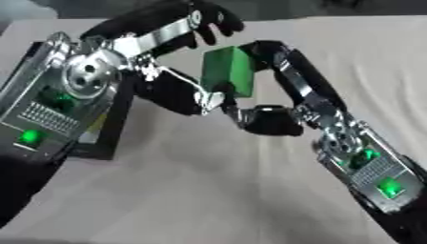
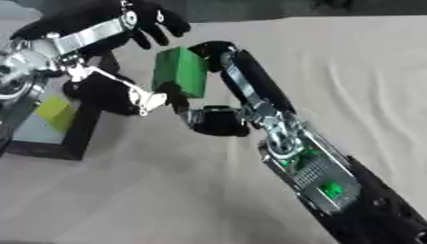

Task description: Pick up the objects with one hand, pass them to the other hand, and then place them into the box on the other side of the table.

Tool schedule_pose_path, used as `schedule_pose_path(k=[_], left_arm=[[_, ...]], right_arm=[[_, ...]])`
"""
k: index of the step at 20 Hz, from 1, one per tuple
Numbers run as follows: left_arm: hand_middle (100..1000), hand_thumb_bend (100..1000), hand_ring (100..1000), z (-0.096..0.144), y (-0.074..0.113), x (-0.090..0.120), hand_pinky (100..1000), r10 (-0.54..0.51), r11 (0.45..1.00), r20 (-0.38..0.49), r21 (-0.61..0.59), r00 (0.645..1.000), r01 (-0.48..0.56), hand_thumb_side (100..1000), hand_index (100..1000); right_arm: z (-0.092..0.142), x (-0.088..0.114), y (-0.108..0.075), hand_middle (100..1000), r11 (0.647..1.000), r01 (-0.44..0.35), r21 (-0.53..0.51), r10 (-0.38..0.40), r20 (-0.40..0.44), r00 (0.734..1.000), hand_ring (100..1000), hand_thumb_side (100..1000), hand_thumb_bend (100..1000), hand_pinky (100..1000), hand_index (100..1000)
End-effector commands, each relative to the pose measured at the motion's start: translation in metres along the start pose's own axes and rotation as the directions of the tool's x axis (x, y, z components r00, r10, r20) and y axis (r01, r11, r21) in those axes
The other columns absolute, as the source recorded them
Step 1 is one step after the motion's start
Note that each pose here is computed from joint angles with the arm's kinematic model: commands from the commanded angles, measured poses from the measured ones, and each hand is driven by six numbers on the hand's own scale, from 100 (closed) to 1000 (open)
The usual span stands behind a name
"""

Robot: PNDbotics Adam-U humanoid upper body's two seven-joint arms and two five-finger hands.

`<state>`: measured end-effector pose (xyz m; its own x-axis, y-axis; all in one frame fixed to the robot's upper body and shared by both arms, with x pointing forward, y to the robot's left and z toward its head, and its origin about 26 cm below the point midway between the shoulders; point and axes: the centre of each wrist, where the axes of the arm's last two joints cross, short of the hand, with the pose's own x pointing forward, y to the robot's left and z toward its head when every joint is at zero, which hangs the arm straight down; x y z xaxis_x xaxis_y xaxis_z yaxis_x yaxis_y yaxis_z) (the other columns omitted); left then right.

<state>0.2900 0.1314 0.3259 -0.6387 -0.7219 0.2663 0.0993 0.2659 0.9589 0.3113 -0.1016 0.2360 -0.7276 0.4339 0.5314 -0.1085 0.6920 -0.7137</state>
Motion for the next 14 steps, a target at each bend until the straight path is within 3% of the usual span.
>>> schedule_pose_path(k=[1, 14], left_arm=[[855, 273, 822, 0.0025, 0.0038, 0.0027, 805, -0.013, 1.0, -0.004, -0.006, 1.0, 0.013, 189, 906], [869, 275, 839, 0.0026, 0.0016, 0.0014, 815, -0.043, 0.996, -0.03, -0.084, 0.999, 0.041, 194, 912]], right_arm=[[0.0005, 0.0084, -0.0088, 598, 1.0, -0.009, -0.014, 0.009, 0.034, 0.999, 682, 100, 100, 771, 529], [0.0026, 0.0134, -0.0124, 600, 0.999, -0.018, -0.027, 0.02, 0.056, 0.998, 677, 100, 100, 754, 526]])
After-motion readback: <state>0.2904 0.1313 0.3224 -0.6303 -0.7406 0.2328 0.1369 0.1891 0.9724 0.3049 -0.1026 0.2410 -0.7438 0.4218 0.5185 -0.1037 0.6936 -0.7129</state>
